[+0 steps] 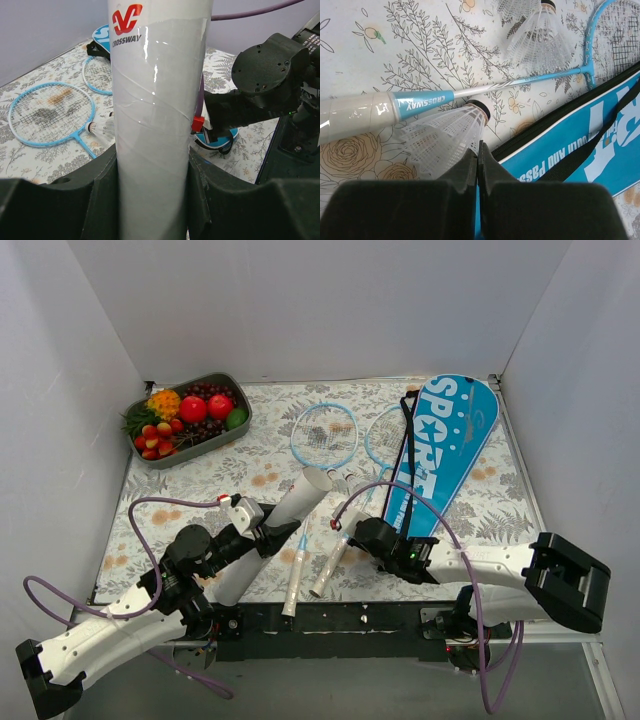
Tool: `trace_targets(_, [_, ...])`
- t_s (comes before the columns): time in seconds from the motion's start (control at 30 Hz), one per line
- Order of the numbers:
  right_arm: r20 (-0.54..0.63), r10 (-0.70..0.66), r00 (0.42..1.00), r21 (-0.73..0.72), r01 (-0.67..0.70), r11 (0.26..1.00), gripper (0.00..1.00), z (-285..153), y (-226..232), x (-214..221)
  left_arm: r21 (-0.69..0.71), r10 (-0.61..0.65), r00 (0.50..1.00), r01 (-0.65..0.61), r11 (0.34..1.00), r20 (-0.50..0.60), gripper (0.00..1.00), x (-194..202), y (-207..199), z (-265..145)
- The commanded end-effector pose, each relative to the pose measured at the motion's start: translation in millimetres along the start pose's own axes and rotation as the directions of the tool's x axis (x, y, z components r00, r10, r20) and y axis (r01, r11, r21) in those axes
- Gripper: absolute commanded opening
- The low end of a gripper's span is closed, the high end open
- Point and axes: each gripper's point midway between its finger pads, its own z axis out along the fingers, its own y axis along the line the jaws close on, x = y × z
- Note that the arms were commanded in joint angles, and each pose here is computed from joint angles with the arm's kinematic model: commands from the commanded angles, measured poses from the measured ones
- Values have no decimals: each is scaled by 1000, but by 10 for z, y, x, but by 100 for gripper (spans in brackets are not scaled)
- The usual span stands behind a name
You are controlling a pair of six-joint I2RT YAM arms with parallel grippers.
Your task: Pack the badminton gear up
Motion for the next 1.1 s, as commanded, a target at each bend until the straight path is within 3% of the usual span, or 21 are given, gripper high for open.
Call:
trace_targets(0.0, [69, 50, 996, -2, -50, 999, 1, -37, -58, -260, -13, 17, 999, -17, 1000, 50, 0, -113, 29, -7])
trace_targets(0.27, [168, 192, 967, 37, -201, 979, 1, -465, -517, -712, -4, 20, 999, -20, 1000, 31, 0, -71, 15, 24])
trace_targets(0.43, [125, 299, 946, 34, -306, 951, 1, -630, -853, -855, 13, 16, 1000, -17, 1000, 18, 0, -36, -13, 51])
trace_targets(0.67, [77, 546, 834, 65, -551, 832, 1, -608, -1629, -1005, 74, 47, 999, -46, 996, -15, 0, 29, -102, 125])
trace_targets(0.83, [148, 671, 727, -187, -645, 741, 1, -770, -1847, -1484, 132, 135, 989, -126, 983, -65, 0, 52, -146, 259])
trace_targets(1.0, [86, 732, 676, -394, -652, 648, 1, -932, -1757, -1545, 219, 223, 972, -202, 955, -74, 0, 20, -241, 343])
trace_targets(1.07, [73, 746, 662, -414, -660, 626, 1, -983, -1771, -1481, 230, 267, 960, -241, 943, -88, 0, 52, -222, 379])
